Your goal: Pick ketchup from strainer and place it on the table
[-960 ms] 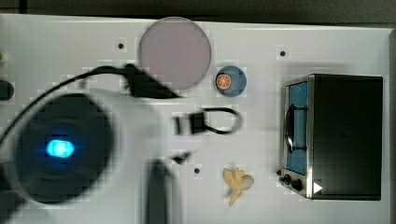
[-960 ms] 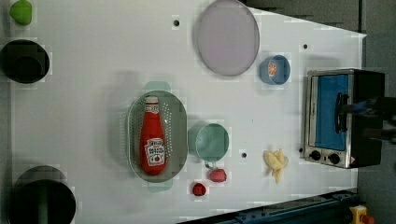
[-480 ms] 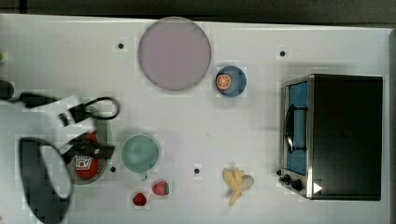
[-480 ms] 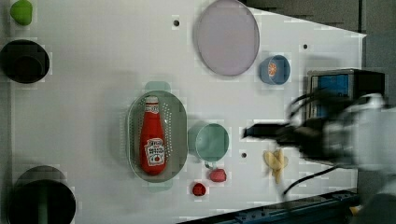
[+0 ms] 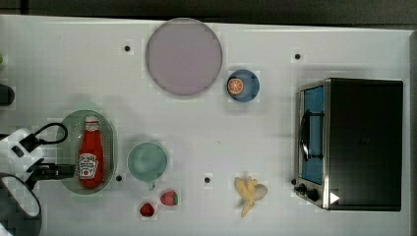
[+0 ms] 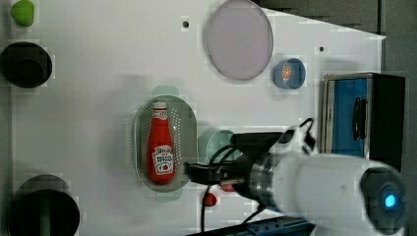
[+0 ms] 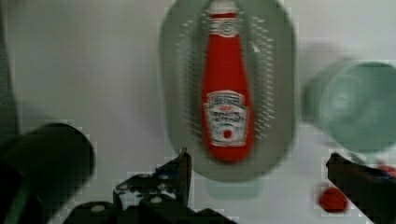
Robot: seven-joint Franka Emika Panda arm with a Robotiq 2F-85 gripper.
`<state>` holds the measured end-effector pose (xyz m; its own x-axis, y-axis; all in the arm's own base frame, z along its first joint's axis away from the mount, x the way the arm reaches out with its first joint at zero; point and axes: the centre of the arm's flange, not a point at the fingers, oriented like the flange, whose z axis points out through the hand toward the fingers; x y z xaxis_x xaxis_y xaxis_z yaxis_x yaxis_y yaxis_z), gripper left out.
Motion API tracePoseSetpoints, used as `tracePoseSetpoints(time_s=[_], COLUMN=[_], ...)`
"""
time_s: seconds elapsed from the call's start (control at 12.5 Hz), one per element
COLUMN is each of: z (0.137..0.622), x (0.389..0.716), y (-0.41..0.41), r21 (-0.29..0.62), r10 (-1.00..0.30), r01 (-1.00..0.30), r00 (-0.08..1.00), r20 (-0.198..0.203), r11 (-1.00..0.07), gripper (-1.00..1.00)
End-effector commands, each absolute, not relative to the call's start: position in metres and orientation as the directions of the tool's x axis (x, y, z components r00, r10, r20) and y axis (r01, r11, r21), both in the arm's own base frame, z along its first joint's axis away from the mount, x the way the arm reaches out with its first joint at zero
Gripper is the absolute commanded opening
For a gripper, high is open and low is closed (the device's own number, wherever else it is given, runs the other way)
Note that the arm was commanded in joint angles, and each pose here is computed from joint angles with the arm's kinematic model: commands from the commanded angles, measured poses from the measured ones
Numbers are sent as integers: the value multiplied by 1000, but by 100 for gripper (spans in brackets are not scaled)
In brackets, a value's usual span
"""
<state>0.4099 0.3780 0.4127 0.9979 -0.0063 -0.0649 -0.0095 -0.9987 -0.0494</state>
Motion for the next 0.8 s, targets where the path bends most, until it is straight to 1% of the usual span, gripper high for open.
tracePoseSetpoints(time_s=[0.08,0.24,0.4,0.48,0.72,0.8], z=[371,334,297,281,240,227], x=[416,411,405,404,403,404], y=[370,367,365,366,371,371], r21=[-65,-57,-61,-78,-123,-130], r10=[-137,-146,-137,-143,-168,-166], r01=[-140,-146,-138,-144,-177,-177], r00=[990,989,990,989,982,982], r20=[-38,-14,-15,-26,-84,-96], r11=[-988,-988,-989,-986,-976,-976], gripper=[100,100,100,100,100,100])
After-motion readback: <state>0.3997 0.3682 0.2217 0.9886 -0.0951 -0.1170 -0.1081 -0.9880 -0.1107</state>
